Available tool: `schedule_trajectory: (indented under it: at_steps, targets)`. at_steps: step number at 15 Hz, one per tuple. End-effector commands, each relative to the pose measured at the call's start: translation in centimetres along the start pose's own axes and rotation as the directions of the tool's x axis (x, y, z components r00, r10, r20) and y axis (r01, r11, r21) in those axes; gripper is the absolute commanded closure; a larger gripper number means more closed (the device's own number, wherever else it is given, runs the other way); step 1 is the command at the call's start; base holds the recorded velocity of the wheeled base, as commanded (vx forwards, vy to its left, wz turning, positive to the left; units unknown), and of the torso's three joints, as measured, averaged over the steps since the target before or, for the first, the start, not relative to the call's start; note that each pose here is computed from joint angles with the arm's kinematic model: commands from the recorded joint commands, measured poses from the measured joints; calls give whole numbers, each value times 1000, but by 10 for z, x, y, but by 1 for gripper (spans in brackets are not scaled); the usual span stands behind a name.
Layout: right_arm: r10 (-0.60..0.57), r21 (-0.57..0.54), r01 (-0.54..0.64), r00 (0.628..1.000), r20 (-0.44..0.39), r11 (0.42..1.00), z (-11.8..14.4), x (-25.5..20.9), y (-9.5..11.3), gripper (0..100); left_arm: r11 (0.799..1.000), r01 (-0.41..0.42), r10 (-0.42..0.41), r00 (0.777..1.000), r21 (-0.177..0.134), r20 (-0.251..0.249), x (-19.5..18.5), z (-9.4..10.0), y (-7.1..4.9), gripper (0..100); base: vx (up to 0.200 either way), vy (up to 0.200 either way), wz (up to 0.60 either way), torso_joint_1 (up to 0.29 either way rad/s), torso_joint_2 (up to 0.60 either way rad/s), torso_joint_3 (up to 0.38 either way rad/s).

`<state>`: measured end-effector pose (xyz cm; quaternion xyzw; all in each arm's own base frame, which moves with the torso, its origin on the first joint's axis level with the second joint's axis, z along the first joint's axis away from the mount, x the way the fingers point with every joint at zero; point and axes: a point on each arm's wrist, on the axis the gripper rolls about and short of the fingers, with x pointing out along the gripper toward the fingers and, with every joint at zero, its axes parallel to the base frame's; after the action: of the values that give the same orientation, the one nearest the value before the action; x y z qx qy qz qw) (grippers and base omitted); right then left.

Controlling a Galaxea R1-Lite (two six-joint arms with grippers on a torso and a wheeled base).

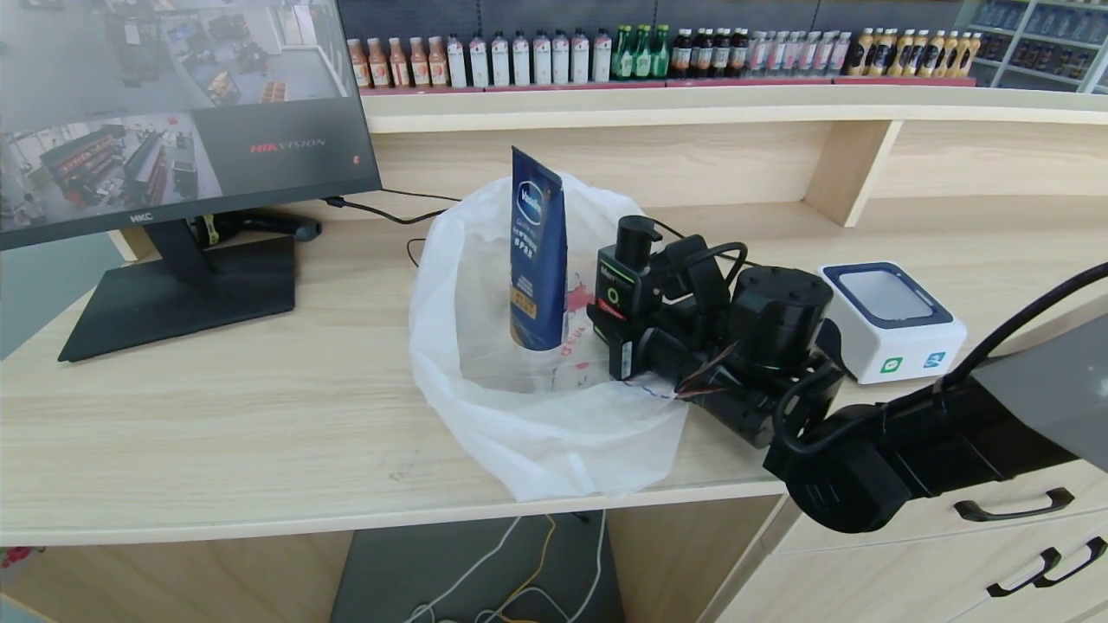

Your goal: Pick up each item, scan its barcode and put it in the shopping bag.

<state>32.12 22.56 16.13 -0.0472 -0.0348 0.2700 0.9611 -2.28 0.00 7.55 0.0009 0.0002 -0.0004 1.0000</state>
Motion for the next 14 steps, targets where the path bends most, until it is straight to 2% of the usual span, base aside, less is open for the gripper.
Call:
schedule_trajectory:
  at_steps: [1,2,10,14]
  targets:
    - [1,1,-1,1000,0,1000,0,0,0,100,1000,-1,1,1000,0,0,0,0,0,0,0,0,0,0,0,0]
    - [0,5,0,1000,3,1000,1,-1,0,0,1000,1,-1,1000,0,0,0,0,0,0,0,0,0,0,0,0]
    - [-9,15,8,996,84,1000,6,-15,0,0,1000,-1,1,1000,0,0,0,0,0,0,0,0,0,0,0,0]
    - [-17,22,14,987,162,1000,37,-32,-5,0,1000,-1,1,1000,0,0,0,0,0,0,0,0,0,0,0,0]
